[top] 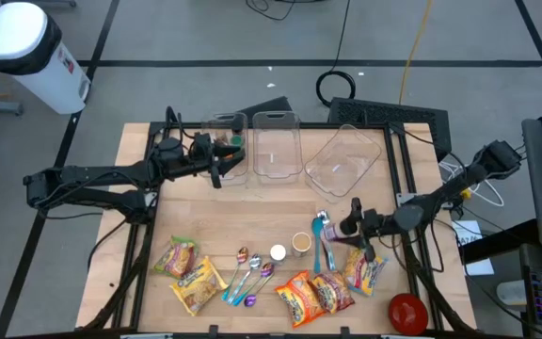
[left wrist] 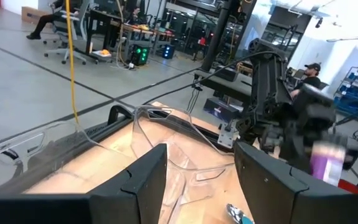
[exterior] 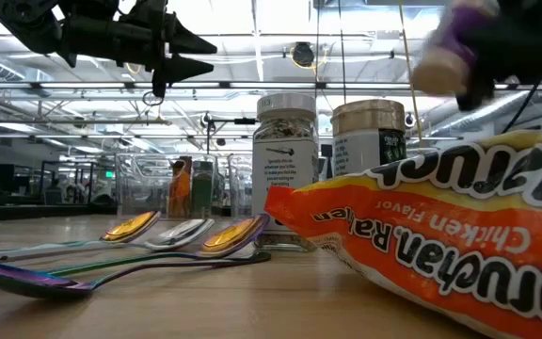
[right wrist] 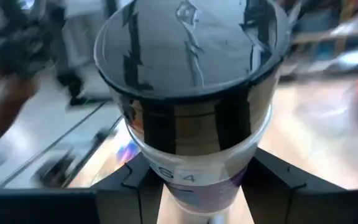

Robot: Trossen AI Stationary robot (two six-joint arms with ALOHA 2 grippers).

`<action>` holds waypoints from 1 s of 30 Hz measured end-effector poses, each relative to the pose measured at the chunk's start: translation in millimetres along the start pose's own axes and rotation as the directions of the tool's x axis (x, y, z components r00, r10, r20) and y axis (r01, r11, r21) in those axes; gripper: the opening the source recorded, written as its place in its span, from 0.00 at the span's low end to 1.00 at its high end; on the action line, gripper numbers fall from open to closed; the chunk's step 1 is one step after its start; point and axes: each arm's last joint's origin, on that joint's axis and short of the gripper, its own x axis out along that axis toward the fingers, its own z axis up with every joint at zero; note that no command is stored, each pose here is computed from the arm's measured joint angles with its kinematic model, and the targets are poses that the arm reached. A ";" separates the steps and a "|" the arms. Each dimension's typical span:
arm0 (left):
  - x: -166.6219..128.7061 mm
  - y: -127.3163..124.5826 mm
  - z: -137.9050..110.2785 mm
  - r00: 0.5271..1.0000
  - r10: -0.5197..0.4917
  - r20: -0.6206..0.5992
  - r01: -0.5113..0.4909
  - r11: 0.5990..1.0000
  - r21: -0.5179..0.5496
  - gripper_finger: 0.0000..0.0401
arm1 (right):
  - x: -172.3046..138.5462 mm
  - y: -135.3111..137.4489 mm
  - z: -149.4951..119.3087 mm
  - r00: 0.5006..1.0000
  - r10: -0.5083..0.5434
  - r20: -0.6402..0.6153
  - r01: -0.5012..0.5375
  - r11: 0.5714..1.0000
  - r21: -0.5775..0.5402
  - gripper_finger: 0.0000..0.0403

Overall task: Pick & Place Food Item
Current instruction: Put the purple seasoning bottle into the left transparent bin

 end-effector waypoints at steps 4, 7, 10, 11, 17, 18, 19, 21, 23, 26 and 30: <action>2.4 -6.4 6.8 1.000 -0.021 0.002 0.021 0.999 0.027 0.59 | 16.1 -2.7 27.2 0.997 -0.062 0.051 0.066 0.995 -0.074 0.42; 6.7 -15.3 20.8 0.999 -0.037 -0.027 0.038 0.998 0.044 0.68 | 32.5 -8.5 50.0 0.996 -0.086 0.000 0.086 0.990 -0.112 0.42; 11.0 -25.5 39.2 0.993 -0.038 -0.108 0.046 0.996 0.074 0.76 | 48.7 -19.3 72.6 0.988 -0.137 -0.065 0.128 0.983 -0.130 0.42; 13.6 -29.2 45.9 0.990 -0.038 -0.135 0.050 0.995 0.086 0.78 | 53.6 -23.8 78.9 0.985 -0.155 -0.082 0.143 0.981 -0.134 0.42; 32.9 -51.7 84.5 0.955 -0.034 -0.296 0.087 0.982 0.169 0.84 | 81.4 -54.5 99.6 0.976 -0.171 -0.135 0.156 0.980 -0.120 0.42; 38.0 -54.3 87.5 0.943 -0.026 -0.333 0.092 0.978 0.185 0.85 | 85.5 -60.2 99.7 0.975 -0.169 -0.146 0.153 0.982 -0.116 0.42; 43.6 -57.0 90.2 0.930 -0.017 -0.367 0.097 0.974 0.203 0.85 | 89.4 -66.1 99.1 0.972 -0.171 -0.158 0.155 0.982 -0.108 0.43; 58.2 -62.3 95.1 0.910 -0.011 -0.415 0.118 0.965 0.234 0.85 | 96.6 -77.9 95.7 0.965 -0.193 -0.180 0.177 0.979 -0.102 0.43; 71.6 -66.8 98.5 0.886 -0.003 -0.463 0.138 0.956 0.257 0.85 | 102.9 -88.2 89.4 0.957 -0.213 -0.196 0.197 0.975 -0.098 0.43; 92.2 -72.6 100.4 0.859 0.003 -0.513 0.163 0.947 0.277 0.85 | 111.5 -98.2 79.9 0.949 -0.237 -0.206 0.221 0.971 -0.095 0.43; 118.1 -78.5 89.6 0.828 0.002 -0.561 0.199 0.934 0.296 0.85 | 121.1 -103.9 67.1 0.943 -0.243 -0.226 0.226 0.969 -0.096 0.43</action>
